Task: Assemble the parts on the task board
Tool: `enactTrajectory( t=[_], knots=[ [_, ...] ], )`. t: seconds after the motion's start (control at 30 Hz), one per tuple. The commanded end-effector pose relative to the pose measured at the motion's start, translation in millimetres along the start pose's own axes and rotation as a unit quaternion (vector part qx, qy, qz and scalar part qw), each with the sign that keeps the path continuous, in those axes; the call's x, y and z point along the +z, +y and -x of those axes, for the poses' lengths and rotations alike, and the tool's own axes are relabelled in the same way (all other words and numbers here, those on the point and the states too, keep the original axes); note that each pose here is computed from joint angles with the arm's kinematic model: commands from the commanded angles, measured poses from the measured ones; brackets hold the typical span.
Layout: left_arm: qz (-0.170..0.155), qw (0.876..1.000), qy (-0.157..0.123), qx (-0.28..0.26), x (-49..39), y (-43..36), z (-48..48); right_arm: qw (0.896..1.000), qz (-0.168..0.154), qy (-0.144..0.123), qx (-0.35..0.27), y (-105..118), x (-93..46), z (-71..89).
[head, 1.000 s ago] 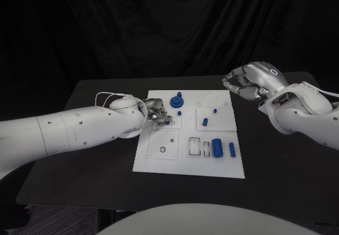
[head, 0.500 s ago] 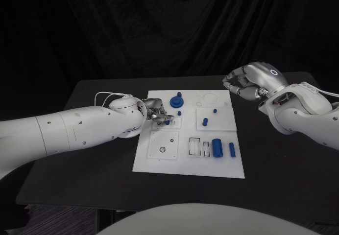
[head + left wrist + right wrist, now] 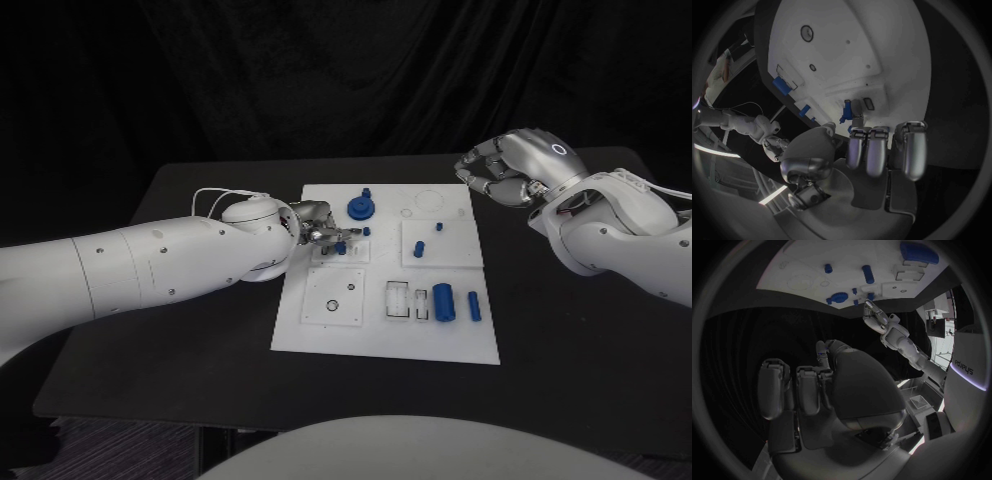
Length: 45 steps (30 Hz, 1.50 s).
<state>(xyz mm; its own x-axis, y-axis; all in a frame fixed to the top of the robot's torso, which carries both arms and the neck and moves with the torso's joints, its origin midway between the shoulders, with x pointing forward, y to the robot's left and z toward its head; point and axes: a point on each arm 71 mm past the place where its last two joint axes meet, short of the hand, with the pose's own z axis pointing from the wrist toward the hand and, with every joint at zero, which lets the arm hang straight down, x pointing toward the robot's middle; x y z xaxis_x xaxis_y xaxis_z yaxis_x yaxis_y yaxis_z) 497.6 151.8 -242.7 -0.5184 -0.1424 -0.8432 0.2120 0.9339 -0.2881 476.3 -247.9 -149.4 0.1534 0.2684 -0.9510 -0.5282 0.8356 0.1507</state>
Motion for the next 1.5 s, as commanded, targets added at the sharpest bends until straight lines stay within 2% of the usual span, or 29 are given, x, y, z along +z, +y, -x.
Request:
enactTrajectory(
  t=[0.03,0.9,1.13,1.37,1.43,1.5],
  knots=[
    [-0.004,1.000,0.008,-0.002,0.2,2.5,-6.9,1.000,-0.008,0.003,-0.002,-1,-0.6,-1.2],
    [-0.037,0.999,-0.015,-0.011,-1.9,2.6,-3.8,1.000,-0.010,0.006,0.000,0,-0.3,-1.8],
    [-0.038,0.999,-0.018,-0.025,-2.4,3.1,-3.4,1.000,-0.010,0.006,0.000,0,-0.5,-1.9],
    [-0.027,0.999,-0.022,-0.040,-9.2,7.1,-3.6,1.000,-0.013,0.006,0.000,-1,-2.1,-1.0],
    [-0.018,0.999,-0.014,-0.039,-13.8,8.8,-3.2,1.000,-0.014,0.006,-0.001,-2,-2.4,-0.8],
    [-0.010,0.999,-0.004,-0.033,-16.5,9.6,1.2,1.000,-0.016,0.006,-0.001,-2,-2.5,-0.7]
  ],
)
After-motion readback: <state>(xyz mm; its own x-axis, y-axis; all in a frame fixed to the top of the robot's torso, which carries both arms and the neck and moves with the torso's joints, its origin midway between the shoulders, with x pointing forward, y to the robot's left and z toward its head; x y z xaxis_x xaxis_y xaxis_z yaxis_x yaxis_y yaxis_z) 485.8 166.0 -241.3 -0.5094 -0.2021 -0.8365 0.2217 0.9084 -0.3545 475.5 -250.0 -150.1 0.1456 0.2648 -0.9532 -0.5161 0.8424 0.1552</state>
